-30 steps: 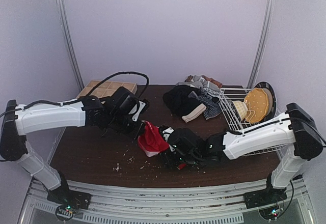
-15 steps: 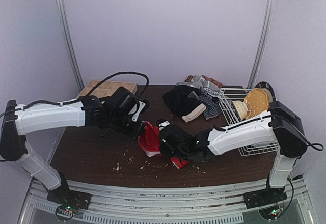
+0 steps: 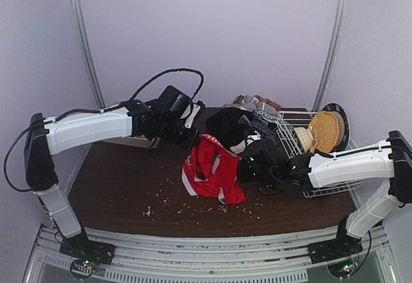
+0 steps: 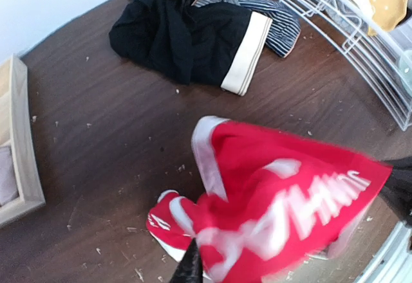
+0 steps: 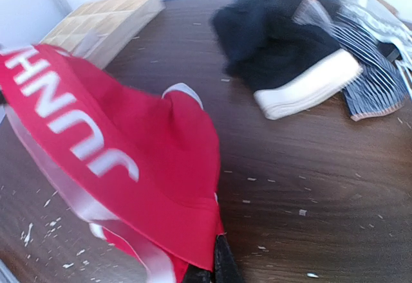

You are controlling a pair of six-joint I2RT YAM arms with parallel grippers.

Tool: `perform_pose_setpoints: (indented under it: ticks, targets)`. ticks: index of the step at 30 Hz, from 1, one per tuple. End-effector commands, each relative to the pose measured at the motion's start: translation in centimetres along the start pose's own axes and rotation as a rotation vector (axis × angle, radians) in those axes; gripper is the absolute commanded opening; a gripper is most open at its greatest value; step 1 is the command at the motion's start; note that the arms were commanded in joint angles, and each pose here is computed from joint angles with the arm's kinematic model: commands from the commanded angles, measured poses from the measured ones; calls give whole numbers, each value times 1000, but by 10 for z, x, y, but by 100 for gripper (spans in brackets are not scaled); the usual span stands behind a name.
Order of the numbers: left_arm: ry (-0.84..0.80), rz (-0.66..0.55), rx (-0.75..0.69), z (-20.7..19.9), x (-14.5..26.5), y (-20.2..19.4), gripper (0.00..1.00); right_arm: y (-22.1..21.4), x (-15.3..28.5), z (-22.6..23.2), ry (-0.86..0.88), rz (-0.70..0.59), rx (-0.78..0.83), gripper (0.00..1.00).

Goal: Roll the underwear
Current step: Place the underwear at the center of the board.

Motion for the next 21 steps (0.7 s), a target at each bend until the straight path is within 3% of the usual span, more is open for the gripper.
perform_pose_setpoints:
  ticks: [1,4,5,15,21]
  targets:
    - [-21,-26,26,-4,-26,11,47,-33,-6,-54,-133,77,-101,0]
    - [-41,-37,85,-6,-33,1,94,-42,-9,-66,-148,101,-127,0]
    - [-48,-36,106,-6,-34,-3,97,-43,-10,-68,-146,102,-132,0]
    - [23,17,307,7,-41,-58,97,-37,-10,-63,-109,100,-152,0]
    - [65,122,310,5,-69,-65,80,-40,-10,-61,-94,118,-150,0]
Point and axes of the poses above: each gripper's point midway between its finger pads, its own x axis back along the fingers, its own z axis along the line the jaws close on, y = z × x, the point moved 2 cm from there along x, back along the fingers, and after that the axes turned 1 degree about x, right-handed, at the moved point
